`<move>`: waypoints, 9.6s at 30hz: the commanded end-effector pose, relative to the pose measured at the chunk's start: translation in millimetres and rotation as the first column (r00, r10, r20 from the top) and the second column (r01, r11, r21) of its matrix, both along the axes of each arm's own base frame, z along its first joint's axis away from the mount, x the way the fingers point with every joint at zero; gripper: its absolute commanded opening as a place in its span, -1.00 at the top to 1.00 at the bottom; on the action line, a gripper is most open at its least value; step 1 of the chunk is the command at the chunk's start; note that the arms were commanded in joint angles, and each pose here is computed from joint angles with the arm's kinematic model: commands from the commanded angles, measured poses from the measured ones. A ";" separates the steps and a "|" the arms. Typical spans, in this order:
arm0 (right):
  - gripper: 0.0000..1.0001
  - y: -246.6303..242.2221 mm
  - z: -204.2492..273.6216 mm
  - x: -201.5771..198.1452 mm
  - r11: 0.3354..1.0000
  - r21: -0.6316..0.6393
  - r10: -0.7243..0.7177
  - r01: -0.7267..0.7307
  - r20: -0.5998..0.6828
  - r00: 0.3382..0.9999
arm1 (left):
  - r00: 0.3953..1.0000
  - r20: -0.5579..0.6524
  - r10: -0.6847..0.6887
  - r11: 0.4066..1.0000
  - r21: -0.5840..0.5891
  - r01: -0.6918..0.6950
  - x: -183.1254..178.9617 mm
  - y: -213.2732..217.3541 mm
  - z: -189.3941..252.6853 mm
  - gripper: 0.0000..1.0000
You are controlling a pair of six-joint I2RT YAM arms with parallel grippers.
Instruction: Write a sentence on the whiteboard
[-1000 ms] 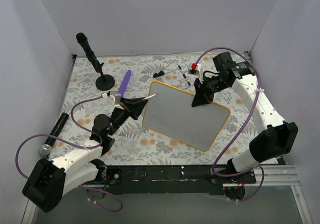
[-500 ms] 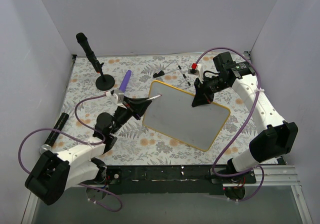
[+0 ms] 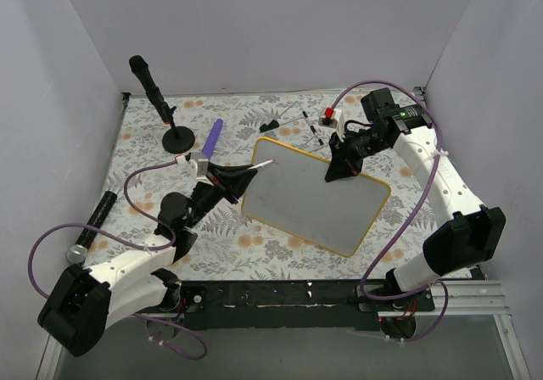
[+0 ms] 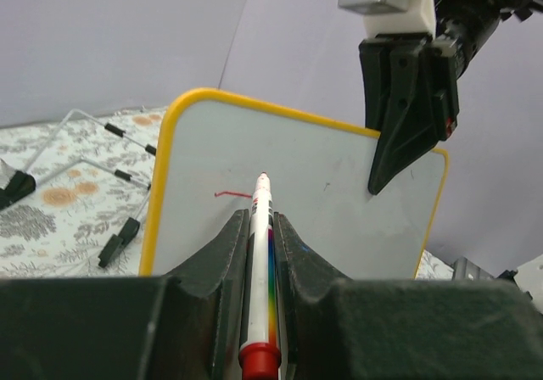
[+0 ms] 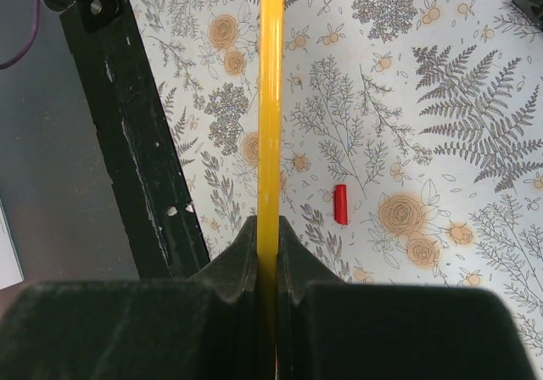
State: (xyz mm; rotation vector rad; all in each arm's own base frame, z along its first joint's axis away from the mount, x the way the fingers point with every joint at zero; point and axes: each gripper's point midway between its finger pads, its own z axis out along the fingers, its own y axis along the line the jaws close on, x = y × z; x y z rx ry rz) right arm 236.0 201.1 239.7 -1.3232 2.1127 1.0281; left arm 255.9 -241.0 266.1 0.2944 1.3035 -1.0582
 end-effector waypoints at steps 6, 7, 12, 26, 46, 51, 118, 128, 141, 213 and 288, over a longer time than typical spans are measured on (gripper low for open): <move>0.97 14.0 27.0 -2.2 0.992 0.114 0.049 -0.058 0.078 0.996 | 0.994 0.048 0.100 0.995 0.017 -0.101 4.2 16.5 16.2 1.00; 0.97 13.9 27.3 -2.7 0.992 0.114 0.049 -0.058 0.078 0.996 | 0.994 0.042 0.102 0.994 0.020 -0.103 5.2 16.8 14.1 1.00; 0.97 13.9 27.0 -2.7 0.992 0.114 0.049 -0.058 0.080 0.996 | 0.994 0.030 0.101 0.994 0.032 -0.102 8.1 14.6 9.3 1.00; 0.97 14.0 26.7 -3.0 0.992 0.115 0.049 -0.057 0.075 0.996 | 0.994 0.009 0.107 0.993 0.051 -0.108 14.1 11.8 1.0 1.00; 0.97 14.1 28.1 -1.6 0.992 0.114 0.048 -0.057 0.080 0.996 | 0.979 -0.159 0.125 0.985 0.134 -0.105 -4.5 26.9 -53.5 1.00; 0.97 13.8 29.0 -1.3 0.992 0.114 0.045 -0.054 0.081 0.996 | 0.978 -0.175 0.116 0.986 0.136 -0.092 -7.1 26.0 -57.2 1.00; 0.97 14.7 26.9 -3.2 0.991 0.115 0.056 -0.064 0.072 0.996 | 0.987 -0.134 -0.089 0.991 0.084 0.100 -41.8 7.4 -9.0 1.00; 0.97 15.6 25.3 -0.6 0.990 0.119 0.062 -0.070 0.067 0.996 | 0.987 -0.129 -0.094 0.988 0.109 0.108 -43.8 1.5 -13.4 1.00; 0.97 15.5 25.0 -1.2 0.990 0.120 0.064 -0.072 0.068 0.996 | 0.990 -0.102 -0.096 0.987 0.116 0.108 -40.1 -7.0 -13.1 1.00; 0.97 14.8 26.6 -5.3 0.990 0.123 0.065 -0.074 0.072 0.995 | 0.994 -0.110 0.029 0.986 0.169 -0.010 1.3 -15.2 -9.7 1.00; 0.97 14.3 24.9 -6.0 0.990 0.123 0.065 -0.072 0.064 0.996 | 0.982 -0.189 -0.026 0.980 0.191 0.063 -3.8 -25.1 -21.9 1.00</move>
